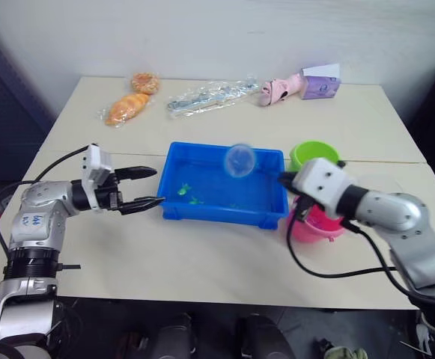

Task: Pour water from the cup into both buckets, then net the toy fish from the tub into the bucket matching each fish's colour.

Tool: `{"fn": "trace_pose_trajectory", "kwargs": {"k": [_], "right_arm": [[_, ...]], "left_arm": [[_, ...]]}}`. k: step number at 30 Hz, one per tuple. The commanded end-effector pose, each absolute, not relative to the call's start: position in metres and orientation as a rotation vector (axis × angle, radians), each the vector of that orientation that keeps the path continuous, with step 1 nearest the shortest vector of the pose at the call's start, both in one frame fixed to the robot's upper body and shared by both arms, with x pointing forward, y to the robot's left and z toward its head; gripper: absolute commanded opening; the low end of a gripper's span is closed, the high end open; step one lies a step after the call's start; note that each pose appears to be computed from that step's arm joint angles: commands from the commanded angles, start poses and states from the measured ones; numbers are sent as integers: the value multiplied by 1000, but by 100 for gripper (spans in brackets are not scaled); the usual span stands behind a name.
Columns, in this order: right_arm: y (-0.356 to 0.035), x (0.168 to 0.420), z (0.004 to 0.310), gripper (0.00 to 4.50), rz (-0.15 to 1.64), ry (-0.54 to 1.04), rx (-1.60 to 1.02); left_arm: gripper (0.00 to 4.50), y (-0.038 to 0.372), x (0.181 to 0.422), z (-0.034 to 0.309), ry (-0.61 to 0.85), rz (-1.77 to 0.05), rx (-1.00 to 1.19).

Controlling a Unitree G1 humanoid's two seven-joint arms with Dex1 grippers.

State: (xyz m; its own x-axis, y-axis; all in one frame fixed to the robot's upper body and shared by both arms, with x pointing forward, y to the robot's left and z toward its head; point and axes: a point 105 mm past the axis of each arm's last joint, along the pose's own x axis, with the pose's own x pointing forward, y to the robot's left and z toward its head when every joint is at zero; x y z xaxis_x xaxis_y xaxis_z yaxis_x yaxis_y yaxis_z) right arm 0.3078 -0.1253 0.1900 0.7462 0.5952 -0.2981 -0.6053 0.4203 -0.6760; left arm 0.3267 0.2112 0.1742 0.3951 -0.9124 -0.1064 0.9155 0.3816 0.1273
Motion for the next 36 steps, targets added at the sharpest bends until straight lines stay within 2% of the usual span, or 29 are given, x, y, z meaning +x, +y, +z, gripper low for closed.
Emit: {"fn": "trace_pose_trajectory", "kwargs": {"k": [1,8,11,22,27,36], "right_arm": [[-131,315,187,0,727,56,-995],[-131,326,186,0,768,60,-1114],[-130,327,178,0,813,94,-1166],[-126,320,160,0,1010,207,-1209],[-121,318,161,0,1115,221,-1136],[-124,328,174,0,1145,208,-900]], "left_arm": [[445,213,316,183,1,-1197,235],[445,216,310,190,4,-1201,280],[445,227,313,183,36,-1168,291],[445,203,305,179,74,-1327,362],[445,200,303,182,86,-1346,385],[445,191,315,189,114,-1379,363]]}}
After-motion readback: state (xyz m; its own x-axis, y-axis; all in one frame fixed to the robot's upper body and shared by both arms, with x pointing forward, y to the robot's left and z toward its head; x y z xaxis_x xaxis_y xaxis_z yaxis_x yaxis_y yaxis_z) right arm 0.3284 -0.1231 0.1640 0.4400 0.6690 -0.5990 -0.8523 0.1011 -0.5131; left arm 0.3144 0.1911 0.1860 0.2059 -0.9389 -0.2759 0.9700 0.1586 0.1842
